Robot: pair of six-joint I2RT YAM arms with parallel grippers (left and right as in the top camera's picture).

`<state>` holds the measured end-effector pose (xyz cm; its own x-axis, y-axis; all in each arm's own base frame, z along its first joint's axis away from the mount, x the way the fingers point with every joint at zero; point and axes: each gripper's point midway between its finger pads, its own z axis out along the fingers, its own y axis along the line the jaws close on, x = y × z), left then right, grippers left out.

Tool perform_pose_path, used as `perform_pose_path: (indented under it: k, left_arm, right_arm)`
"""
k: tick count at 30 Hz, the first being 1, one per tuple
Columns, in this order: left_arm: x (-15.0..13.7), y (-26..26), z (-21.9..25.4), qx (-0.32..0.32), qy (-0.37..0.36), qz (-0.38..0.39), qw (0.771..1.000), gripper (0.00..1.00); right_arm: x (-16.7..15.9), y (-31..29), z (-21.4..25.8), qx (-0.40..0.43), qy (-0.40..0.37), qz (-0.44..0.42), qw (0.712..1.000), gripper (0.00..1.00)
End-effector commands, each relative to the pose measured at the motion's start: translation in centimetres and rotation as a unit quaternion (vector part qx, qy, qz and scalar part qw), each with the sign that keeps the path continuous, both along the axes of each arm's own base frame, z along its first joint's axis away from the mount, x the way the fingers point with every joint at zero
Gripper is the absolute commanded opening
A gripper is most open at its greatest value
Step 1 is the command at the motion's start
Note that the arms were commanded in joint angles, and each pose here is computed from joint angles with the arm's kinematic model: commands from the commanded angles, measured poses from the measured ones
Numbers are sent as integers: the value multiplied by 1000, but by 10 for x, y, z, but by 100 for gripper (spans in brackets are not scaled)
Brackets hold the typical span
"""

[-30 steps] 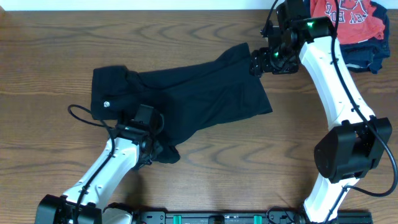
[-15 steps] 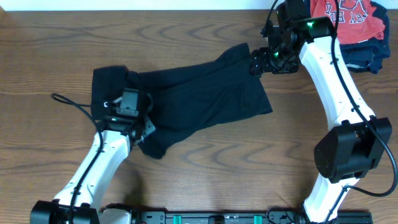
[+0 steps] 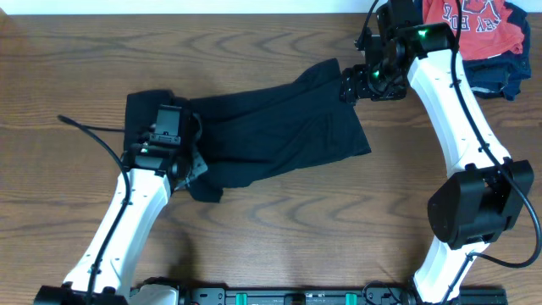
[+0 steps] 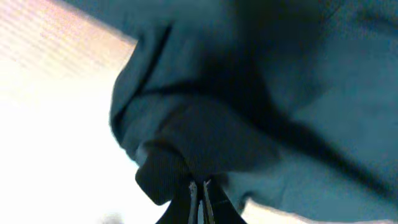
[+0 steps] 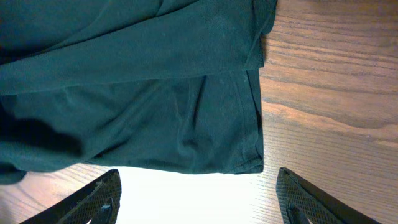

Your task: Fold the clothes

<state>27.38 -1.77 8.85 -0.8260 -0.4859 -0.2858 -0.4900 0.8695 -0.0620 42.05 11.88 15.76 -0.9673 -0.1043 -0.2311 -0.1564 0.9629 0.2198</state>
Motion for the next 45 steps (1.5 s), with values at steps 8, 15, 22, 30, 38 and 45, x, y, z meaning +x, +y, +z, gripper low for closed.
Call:
perform_pose_path:
  k: [8,15,22,30,38,45]
  left_arm:
    - [-50,-22,10,-73,76,-23,994,6]
    - [-88,-35,10,-116,155,-31,981,6]
    - [-50,-7,8,-27,77,-26,996,6]
    - [0,15,-2,44,-13,-6,999,98]
    - [-14,15,-6,28,18,-4,999,98]
    - [-72,1,12,-38,72,19,997,98]
  right_arm:
    - [0,5,0,2,-5,13,1000,77]
    - [4,6,1,4,-14,13,1000,77]
    - [5,7,-4,4,-14,14,1000,77]
    - [-1,12,-11,2,-3,21,1000,77]
    - [-3,13,-11,1,0,23,1000,77]
    - [-1,14,-11,2,-5,24,1000,78]
